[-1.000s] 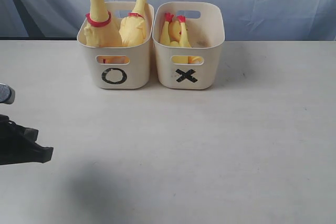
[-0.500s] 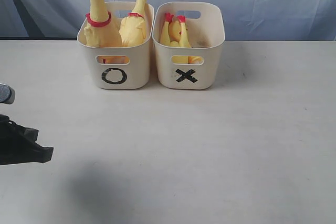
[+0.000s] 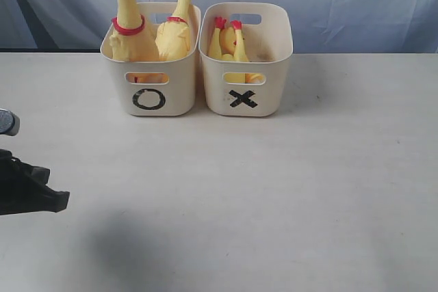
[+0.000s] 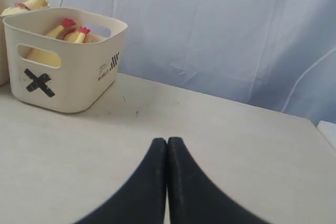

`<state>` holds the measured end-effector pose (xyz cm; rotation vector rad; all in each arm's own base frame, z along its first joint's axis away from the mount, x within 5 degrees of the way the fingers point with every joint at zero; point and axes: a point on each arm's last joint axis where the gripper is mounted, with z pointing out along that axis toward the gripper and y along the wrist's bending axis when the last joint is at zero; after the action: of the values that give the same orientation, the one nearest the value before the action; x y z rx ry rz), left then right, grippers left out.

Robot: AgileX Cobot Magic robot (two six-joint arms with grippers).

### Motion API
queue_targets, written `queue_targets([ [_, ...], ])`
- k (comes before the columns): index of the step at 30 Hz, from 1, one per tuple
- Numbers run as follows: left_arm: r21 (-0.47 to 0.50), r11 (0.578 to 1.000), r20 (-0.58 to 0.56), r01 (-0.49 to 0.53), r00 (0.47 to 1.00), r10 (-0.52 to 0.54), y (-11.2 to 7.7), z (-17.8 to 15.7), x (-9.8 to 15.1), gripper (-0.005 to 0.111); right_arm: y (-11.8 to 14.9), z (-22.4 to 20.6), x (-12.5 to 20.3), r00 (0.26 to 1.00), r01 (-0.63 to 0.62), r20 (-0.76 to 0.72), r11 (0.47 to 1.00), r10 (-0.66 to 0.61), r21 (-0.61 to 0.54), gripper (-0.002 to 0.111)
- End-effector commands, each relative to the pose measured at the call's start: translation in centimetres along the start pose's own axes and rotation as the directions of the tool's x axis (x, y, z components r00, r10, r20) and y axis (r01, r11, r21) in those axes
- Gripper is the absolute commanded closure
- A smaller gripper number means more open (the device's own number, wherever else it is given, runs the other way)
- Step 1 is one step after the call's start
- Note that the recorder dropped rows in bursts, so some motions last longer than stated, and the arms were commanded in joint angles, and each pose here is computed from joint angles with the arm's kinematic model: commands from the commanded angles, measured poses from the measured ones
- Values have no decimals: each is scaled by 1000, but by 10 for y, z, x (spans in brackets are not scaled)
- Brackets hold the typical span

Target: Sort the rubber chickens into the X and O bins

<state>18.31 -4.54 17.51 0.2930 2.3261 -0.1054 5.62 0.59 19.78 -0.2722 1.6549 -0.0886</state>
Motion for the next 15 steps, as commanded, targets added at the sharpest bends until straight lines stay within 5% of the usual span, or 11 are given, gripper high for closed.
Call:
queue_targets([
  [1, -12, 1000, 9, 5, 1000, -5, 1, -1, 0, 107, 0, 0, 8, 996, -69, -63, 998, 69, 8, 109],
  [15, -12, 1000, 9, 5, 1000, -5, 1, -1, 0, 107, 1, -1, 12, 992, -73, -105, 997, 73, 1, 109],
])
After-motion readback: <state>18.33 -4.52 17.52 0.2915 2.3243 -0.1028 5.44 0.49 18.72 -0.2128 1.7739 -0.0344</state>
